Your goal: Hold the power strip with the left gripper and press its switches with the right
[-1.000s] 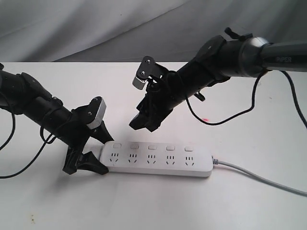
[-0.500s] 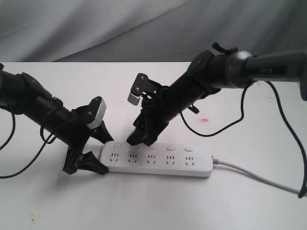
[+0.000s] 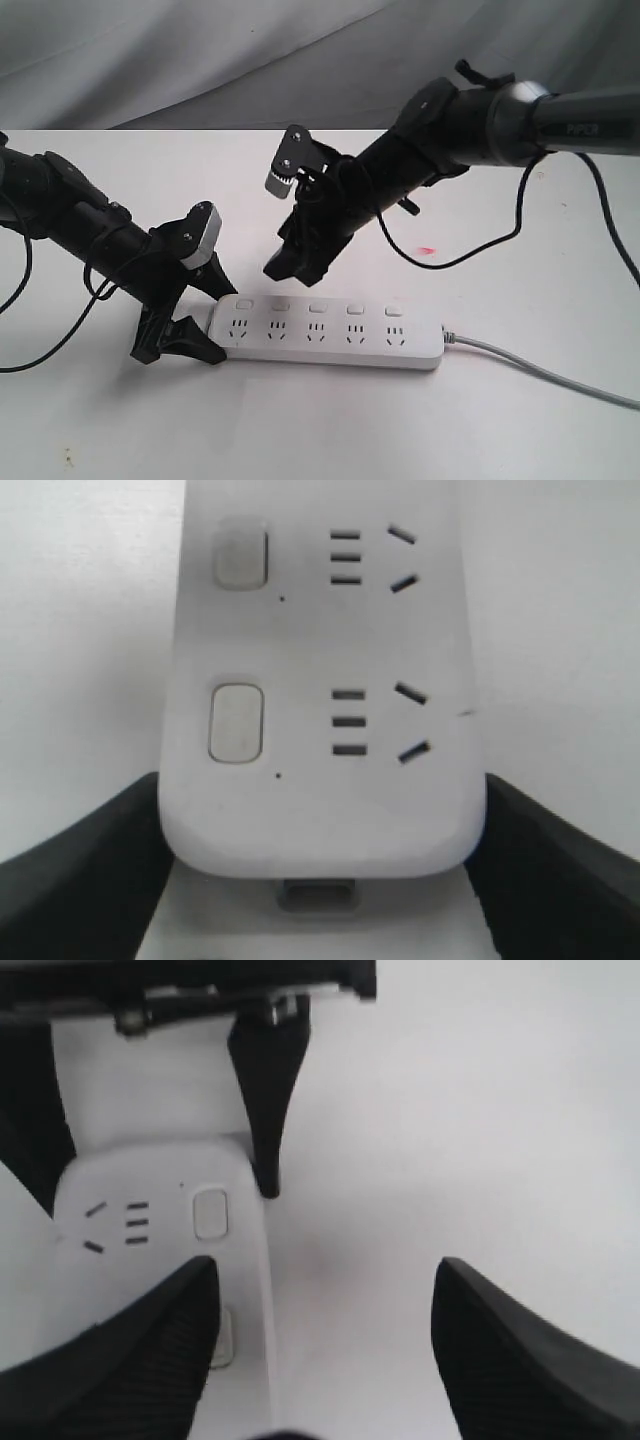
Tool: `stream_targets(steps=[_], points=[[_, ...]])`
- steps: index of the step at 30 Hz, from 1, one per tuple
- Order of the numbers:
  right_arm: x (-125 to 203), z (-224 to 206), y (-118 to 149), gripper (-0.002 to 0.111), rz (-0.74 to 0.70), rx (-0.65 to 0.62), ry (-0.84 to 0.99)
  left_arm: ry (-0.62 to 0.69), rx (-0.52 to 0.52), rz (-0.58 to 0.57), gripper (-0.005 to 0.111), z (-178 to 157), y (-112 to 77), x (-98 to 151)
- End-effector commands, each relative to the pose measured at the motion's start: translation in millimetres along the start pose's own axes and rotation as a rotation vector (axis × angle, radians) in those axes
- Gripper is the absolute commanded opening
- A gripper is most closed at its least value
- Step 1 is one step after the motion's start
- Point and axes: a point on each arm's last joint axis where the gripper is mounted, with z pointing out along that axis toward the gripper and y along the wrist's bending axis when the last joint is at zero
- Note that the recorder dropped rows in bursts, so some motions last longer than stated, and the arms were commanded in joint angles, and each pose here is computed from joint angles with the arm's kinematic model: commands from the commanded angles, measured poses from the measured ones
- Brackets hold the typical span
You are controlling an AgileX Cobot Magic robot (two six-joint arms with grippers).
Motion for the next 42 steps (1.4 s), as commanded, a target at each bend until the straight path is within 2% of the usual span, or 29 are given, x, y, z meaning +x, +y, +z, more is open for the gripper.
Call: stream_targets(steps=[1,7,11,27,42], points=[[27.0,29.5,1.9,0.057,0.005,0.029,0.085,-0.012,0.018,-0.004,0.047,1.2,-0.9,-1.5],[-1.9,-3.0,6.3,0.057,-0.03,0.079,0.017,-0.012,0.019,-0.003,0.047,1.2,-1.0,-1.5],[-7.8,-11.3,7.2,0.057,-0.048,0.095,0.006,-0.013,0.018,-0.004,0.047,1.2,-0.9,-1.6],[12.4,-40.9,-2.0,0.057,0.039,0.045,0.112,-0.013,0.018,-0.004,0.047,1.2,-0.9,-1.6],[19.2,-30.4,-3.4,0.057,0.093,0.018,0.102,-0.013,0.018,-0.004,0.047,1.2,-0.9,-1.6]])
